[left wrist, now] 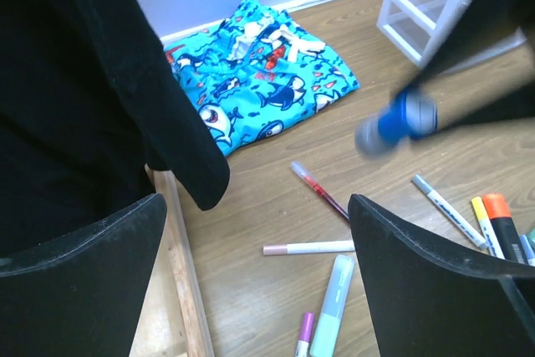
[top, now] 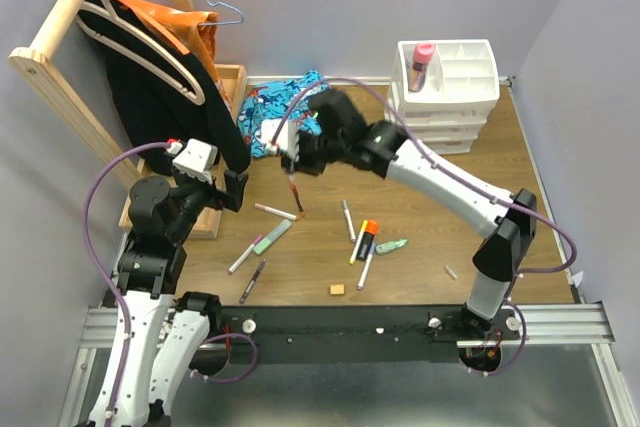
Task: Sort the stationery into containers
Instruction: Pick up the stationery from the center of the board.
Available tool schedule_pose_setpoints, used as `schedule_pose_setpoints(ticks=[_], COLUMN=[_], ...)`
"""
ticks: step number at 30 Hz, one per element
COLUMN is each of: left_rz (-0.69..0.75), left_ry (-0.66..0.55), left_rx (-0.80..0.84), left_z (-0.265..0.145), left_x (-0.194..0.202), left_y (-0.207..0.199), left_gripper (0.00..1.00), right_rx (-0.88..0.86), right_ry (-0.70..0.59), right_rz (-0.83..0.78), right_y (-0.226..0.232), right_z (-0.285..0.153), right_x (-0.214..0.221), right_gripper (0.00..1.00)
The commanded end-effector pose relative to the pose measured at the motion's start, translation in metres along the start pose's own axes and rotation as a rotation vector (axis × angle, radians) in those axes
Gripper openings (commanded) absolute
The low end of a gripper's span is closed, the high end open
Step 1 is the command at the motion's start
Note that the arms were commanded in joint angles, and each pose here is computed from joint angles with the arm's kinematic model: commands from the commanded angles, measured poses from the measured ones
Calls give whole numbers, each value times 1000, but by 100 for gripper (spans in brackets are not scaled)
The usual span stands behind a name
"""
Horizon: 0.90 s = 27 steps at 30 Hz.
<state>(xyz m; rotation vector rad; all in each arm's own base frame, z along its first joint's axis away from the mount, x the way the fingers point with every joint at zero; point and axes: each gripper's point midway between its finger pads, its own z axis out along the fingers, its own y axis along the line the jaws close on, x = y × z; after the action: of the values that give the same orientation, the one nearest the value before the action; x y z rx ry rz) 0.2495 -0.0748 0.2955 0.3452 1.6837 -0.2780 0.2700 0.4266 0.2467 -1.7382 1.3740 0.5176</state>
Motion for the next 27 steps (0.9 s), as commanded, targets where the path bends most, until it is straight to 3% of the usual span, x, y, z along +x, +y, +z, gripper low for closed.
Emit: schedule_pose_setpoints(ticks=[1, 6, 10, 13, 19, 27], left_rz=[50, 85, 91, 95, 61, 59], left_ry=[-54, -59, -70, -78, -81, -58], left_rx=[86, 165, 174, 168, 203, 244], left_z=[-2, 16, 38, 51, 73, 83], left_x=[-20, -25, -27, -28, -27, -18], left_y=[-13, -20, -17, -14, -24, -38], left_gripper=[99, 99, 99, 99, 99, 99], right_rx=[89, 346, 538, 687, 1028, 1236], right_ry=[198, 188, 202, 206, 121, 129], right_rz=[151, 309, 392, 418, 677, 934], right_y=[-51, -139, -179, -194, -217, -223], right_z=[-40, -118, -196, -244, -331, -381], right_x=[55, 58, 77, 85, 122, 183], right_gripper=[1, 1, 1, 1, 1, 1])
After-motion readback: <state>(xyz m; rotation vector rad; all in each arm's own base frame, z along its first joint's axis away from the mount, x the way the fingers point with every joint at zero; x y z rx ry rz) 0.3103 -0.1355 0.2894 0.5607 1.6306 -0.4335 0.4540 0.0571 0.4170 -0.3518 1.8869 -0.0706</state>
